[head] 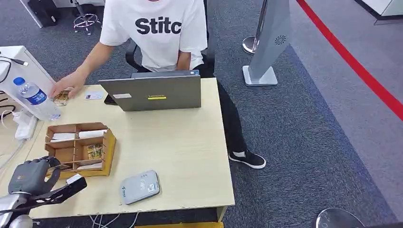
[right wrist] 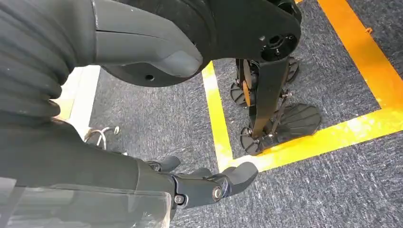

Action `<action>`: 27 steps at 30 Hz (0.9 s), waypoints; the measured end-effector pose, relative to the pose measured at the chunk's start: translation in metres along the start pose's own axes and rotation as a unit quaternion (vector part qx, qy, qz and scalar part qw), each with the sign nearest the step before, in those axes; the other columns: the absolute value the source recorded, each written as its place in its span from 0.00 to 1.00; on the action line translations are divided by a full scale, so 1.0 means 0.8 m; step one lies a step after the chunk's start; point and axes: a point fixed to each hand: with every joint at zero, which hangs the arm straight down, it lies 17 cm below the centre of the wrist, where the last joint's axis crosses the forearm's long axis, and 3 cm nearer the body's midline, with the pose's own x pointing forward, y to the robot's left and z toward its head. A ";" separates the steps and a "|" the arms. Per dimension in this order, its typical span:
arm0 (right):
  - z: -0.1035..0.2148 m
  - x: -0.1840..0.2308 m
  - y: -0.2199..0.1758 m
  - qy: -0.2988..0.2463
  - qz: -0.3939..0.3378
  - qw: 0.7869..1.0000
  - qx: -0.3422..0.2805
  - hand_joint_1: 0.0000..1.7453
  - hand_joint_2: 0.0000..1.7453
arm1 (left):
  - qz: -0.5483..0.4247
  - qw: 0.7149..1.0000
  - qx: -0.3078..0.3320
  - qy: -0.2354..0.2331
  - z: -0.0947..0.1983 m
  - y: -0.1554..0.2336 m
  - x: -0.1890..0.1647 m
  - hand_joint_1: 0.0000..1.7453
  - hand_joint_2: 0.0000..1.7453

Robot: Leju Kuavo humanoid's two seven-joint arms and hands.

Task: Pass the card to the sensor for recognition and then transmit it.

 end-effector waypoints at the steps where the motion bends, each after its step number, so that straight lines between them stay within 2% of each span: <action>1: 0.000 0.000 0.000 0.000 0.000 1.000 0.000 0.00 1.00 | 0.000 1.000 0.000 0.000 0.000 0.000 0.000 1.00 1.00; 9: 0.000 0.001 0.000 -0.001 0.000 1.000 0.000 0.00 1.00 | -0.004 1.000 0.023 -0.011 -0.004 0.019 0.004 1.00 1.00; 12: 0.000 0.002 0.000 -0.002 0.000 1.000 0.000 0.00 1.00 | -0.006 0.998 0.063 -0.022 -0.015 0.055 0.010 1.00 1.00; 15: 0.000 0.003 0.000 -0.005 0.000 1.000 0.000 0.00 1.00 | -0.010 0.993 0.115 -0.028 -0.037 0.118 0.010 1.00 1.00; 21: 0.000 0.005 0.001 -0.007 0.004 1.000 0.001 0.00 1.00 | 0.001 0.985 0.173 0.001 -0.079 0.221 -0.013 1.00 1.00; 24: 0.000 0.006 0.002 -0.007 0.004 1.000 0.003 0.00 1.00 | 0.025 0.980 0.196 0.006 -0.090 0.253 -0.015 1.00 1.00; 27: 0.000 0.007 0.003 -0.007 0.005 1.000 0.004 0.00 1.00 | 0.035 0.979 0.203 0.015 -0.094 0.261 -0.017 1.00 1.00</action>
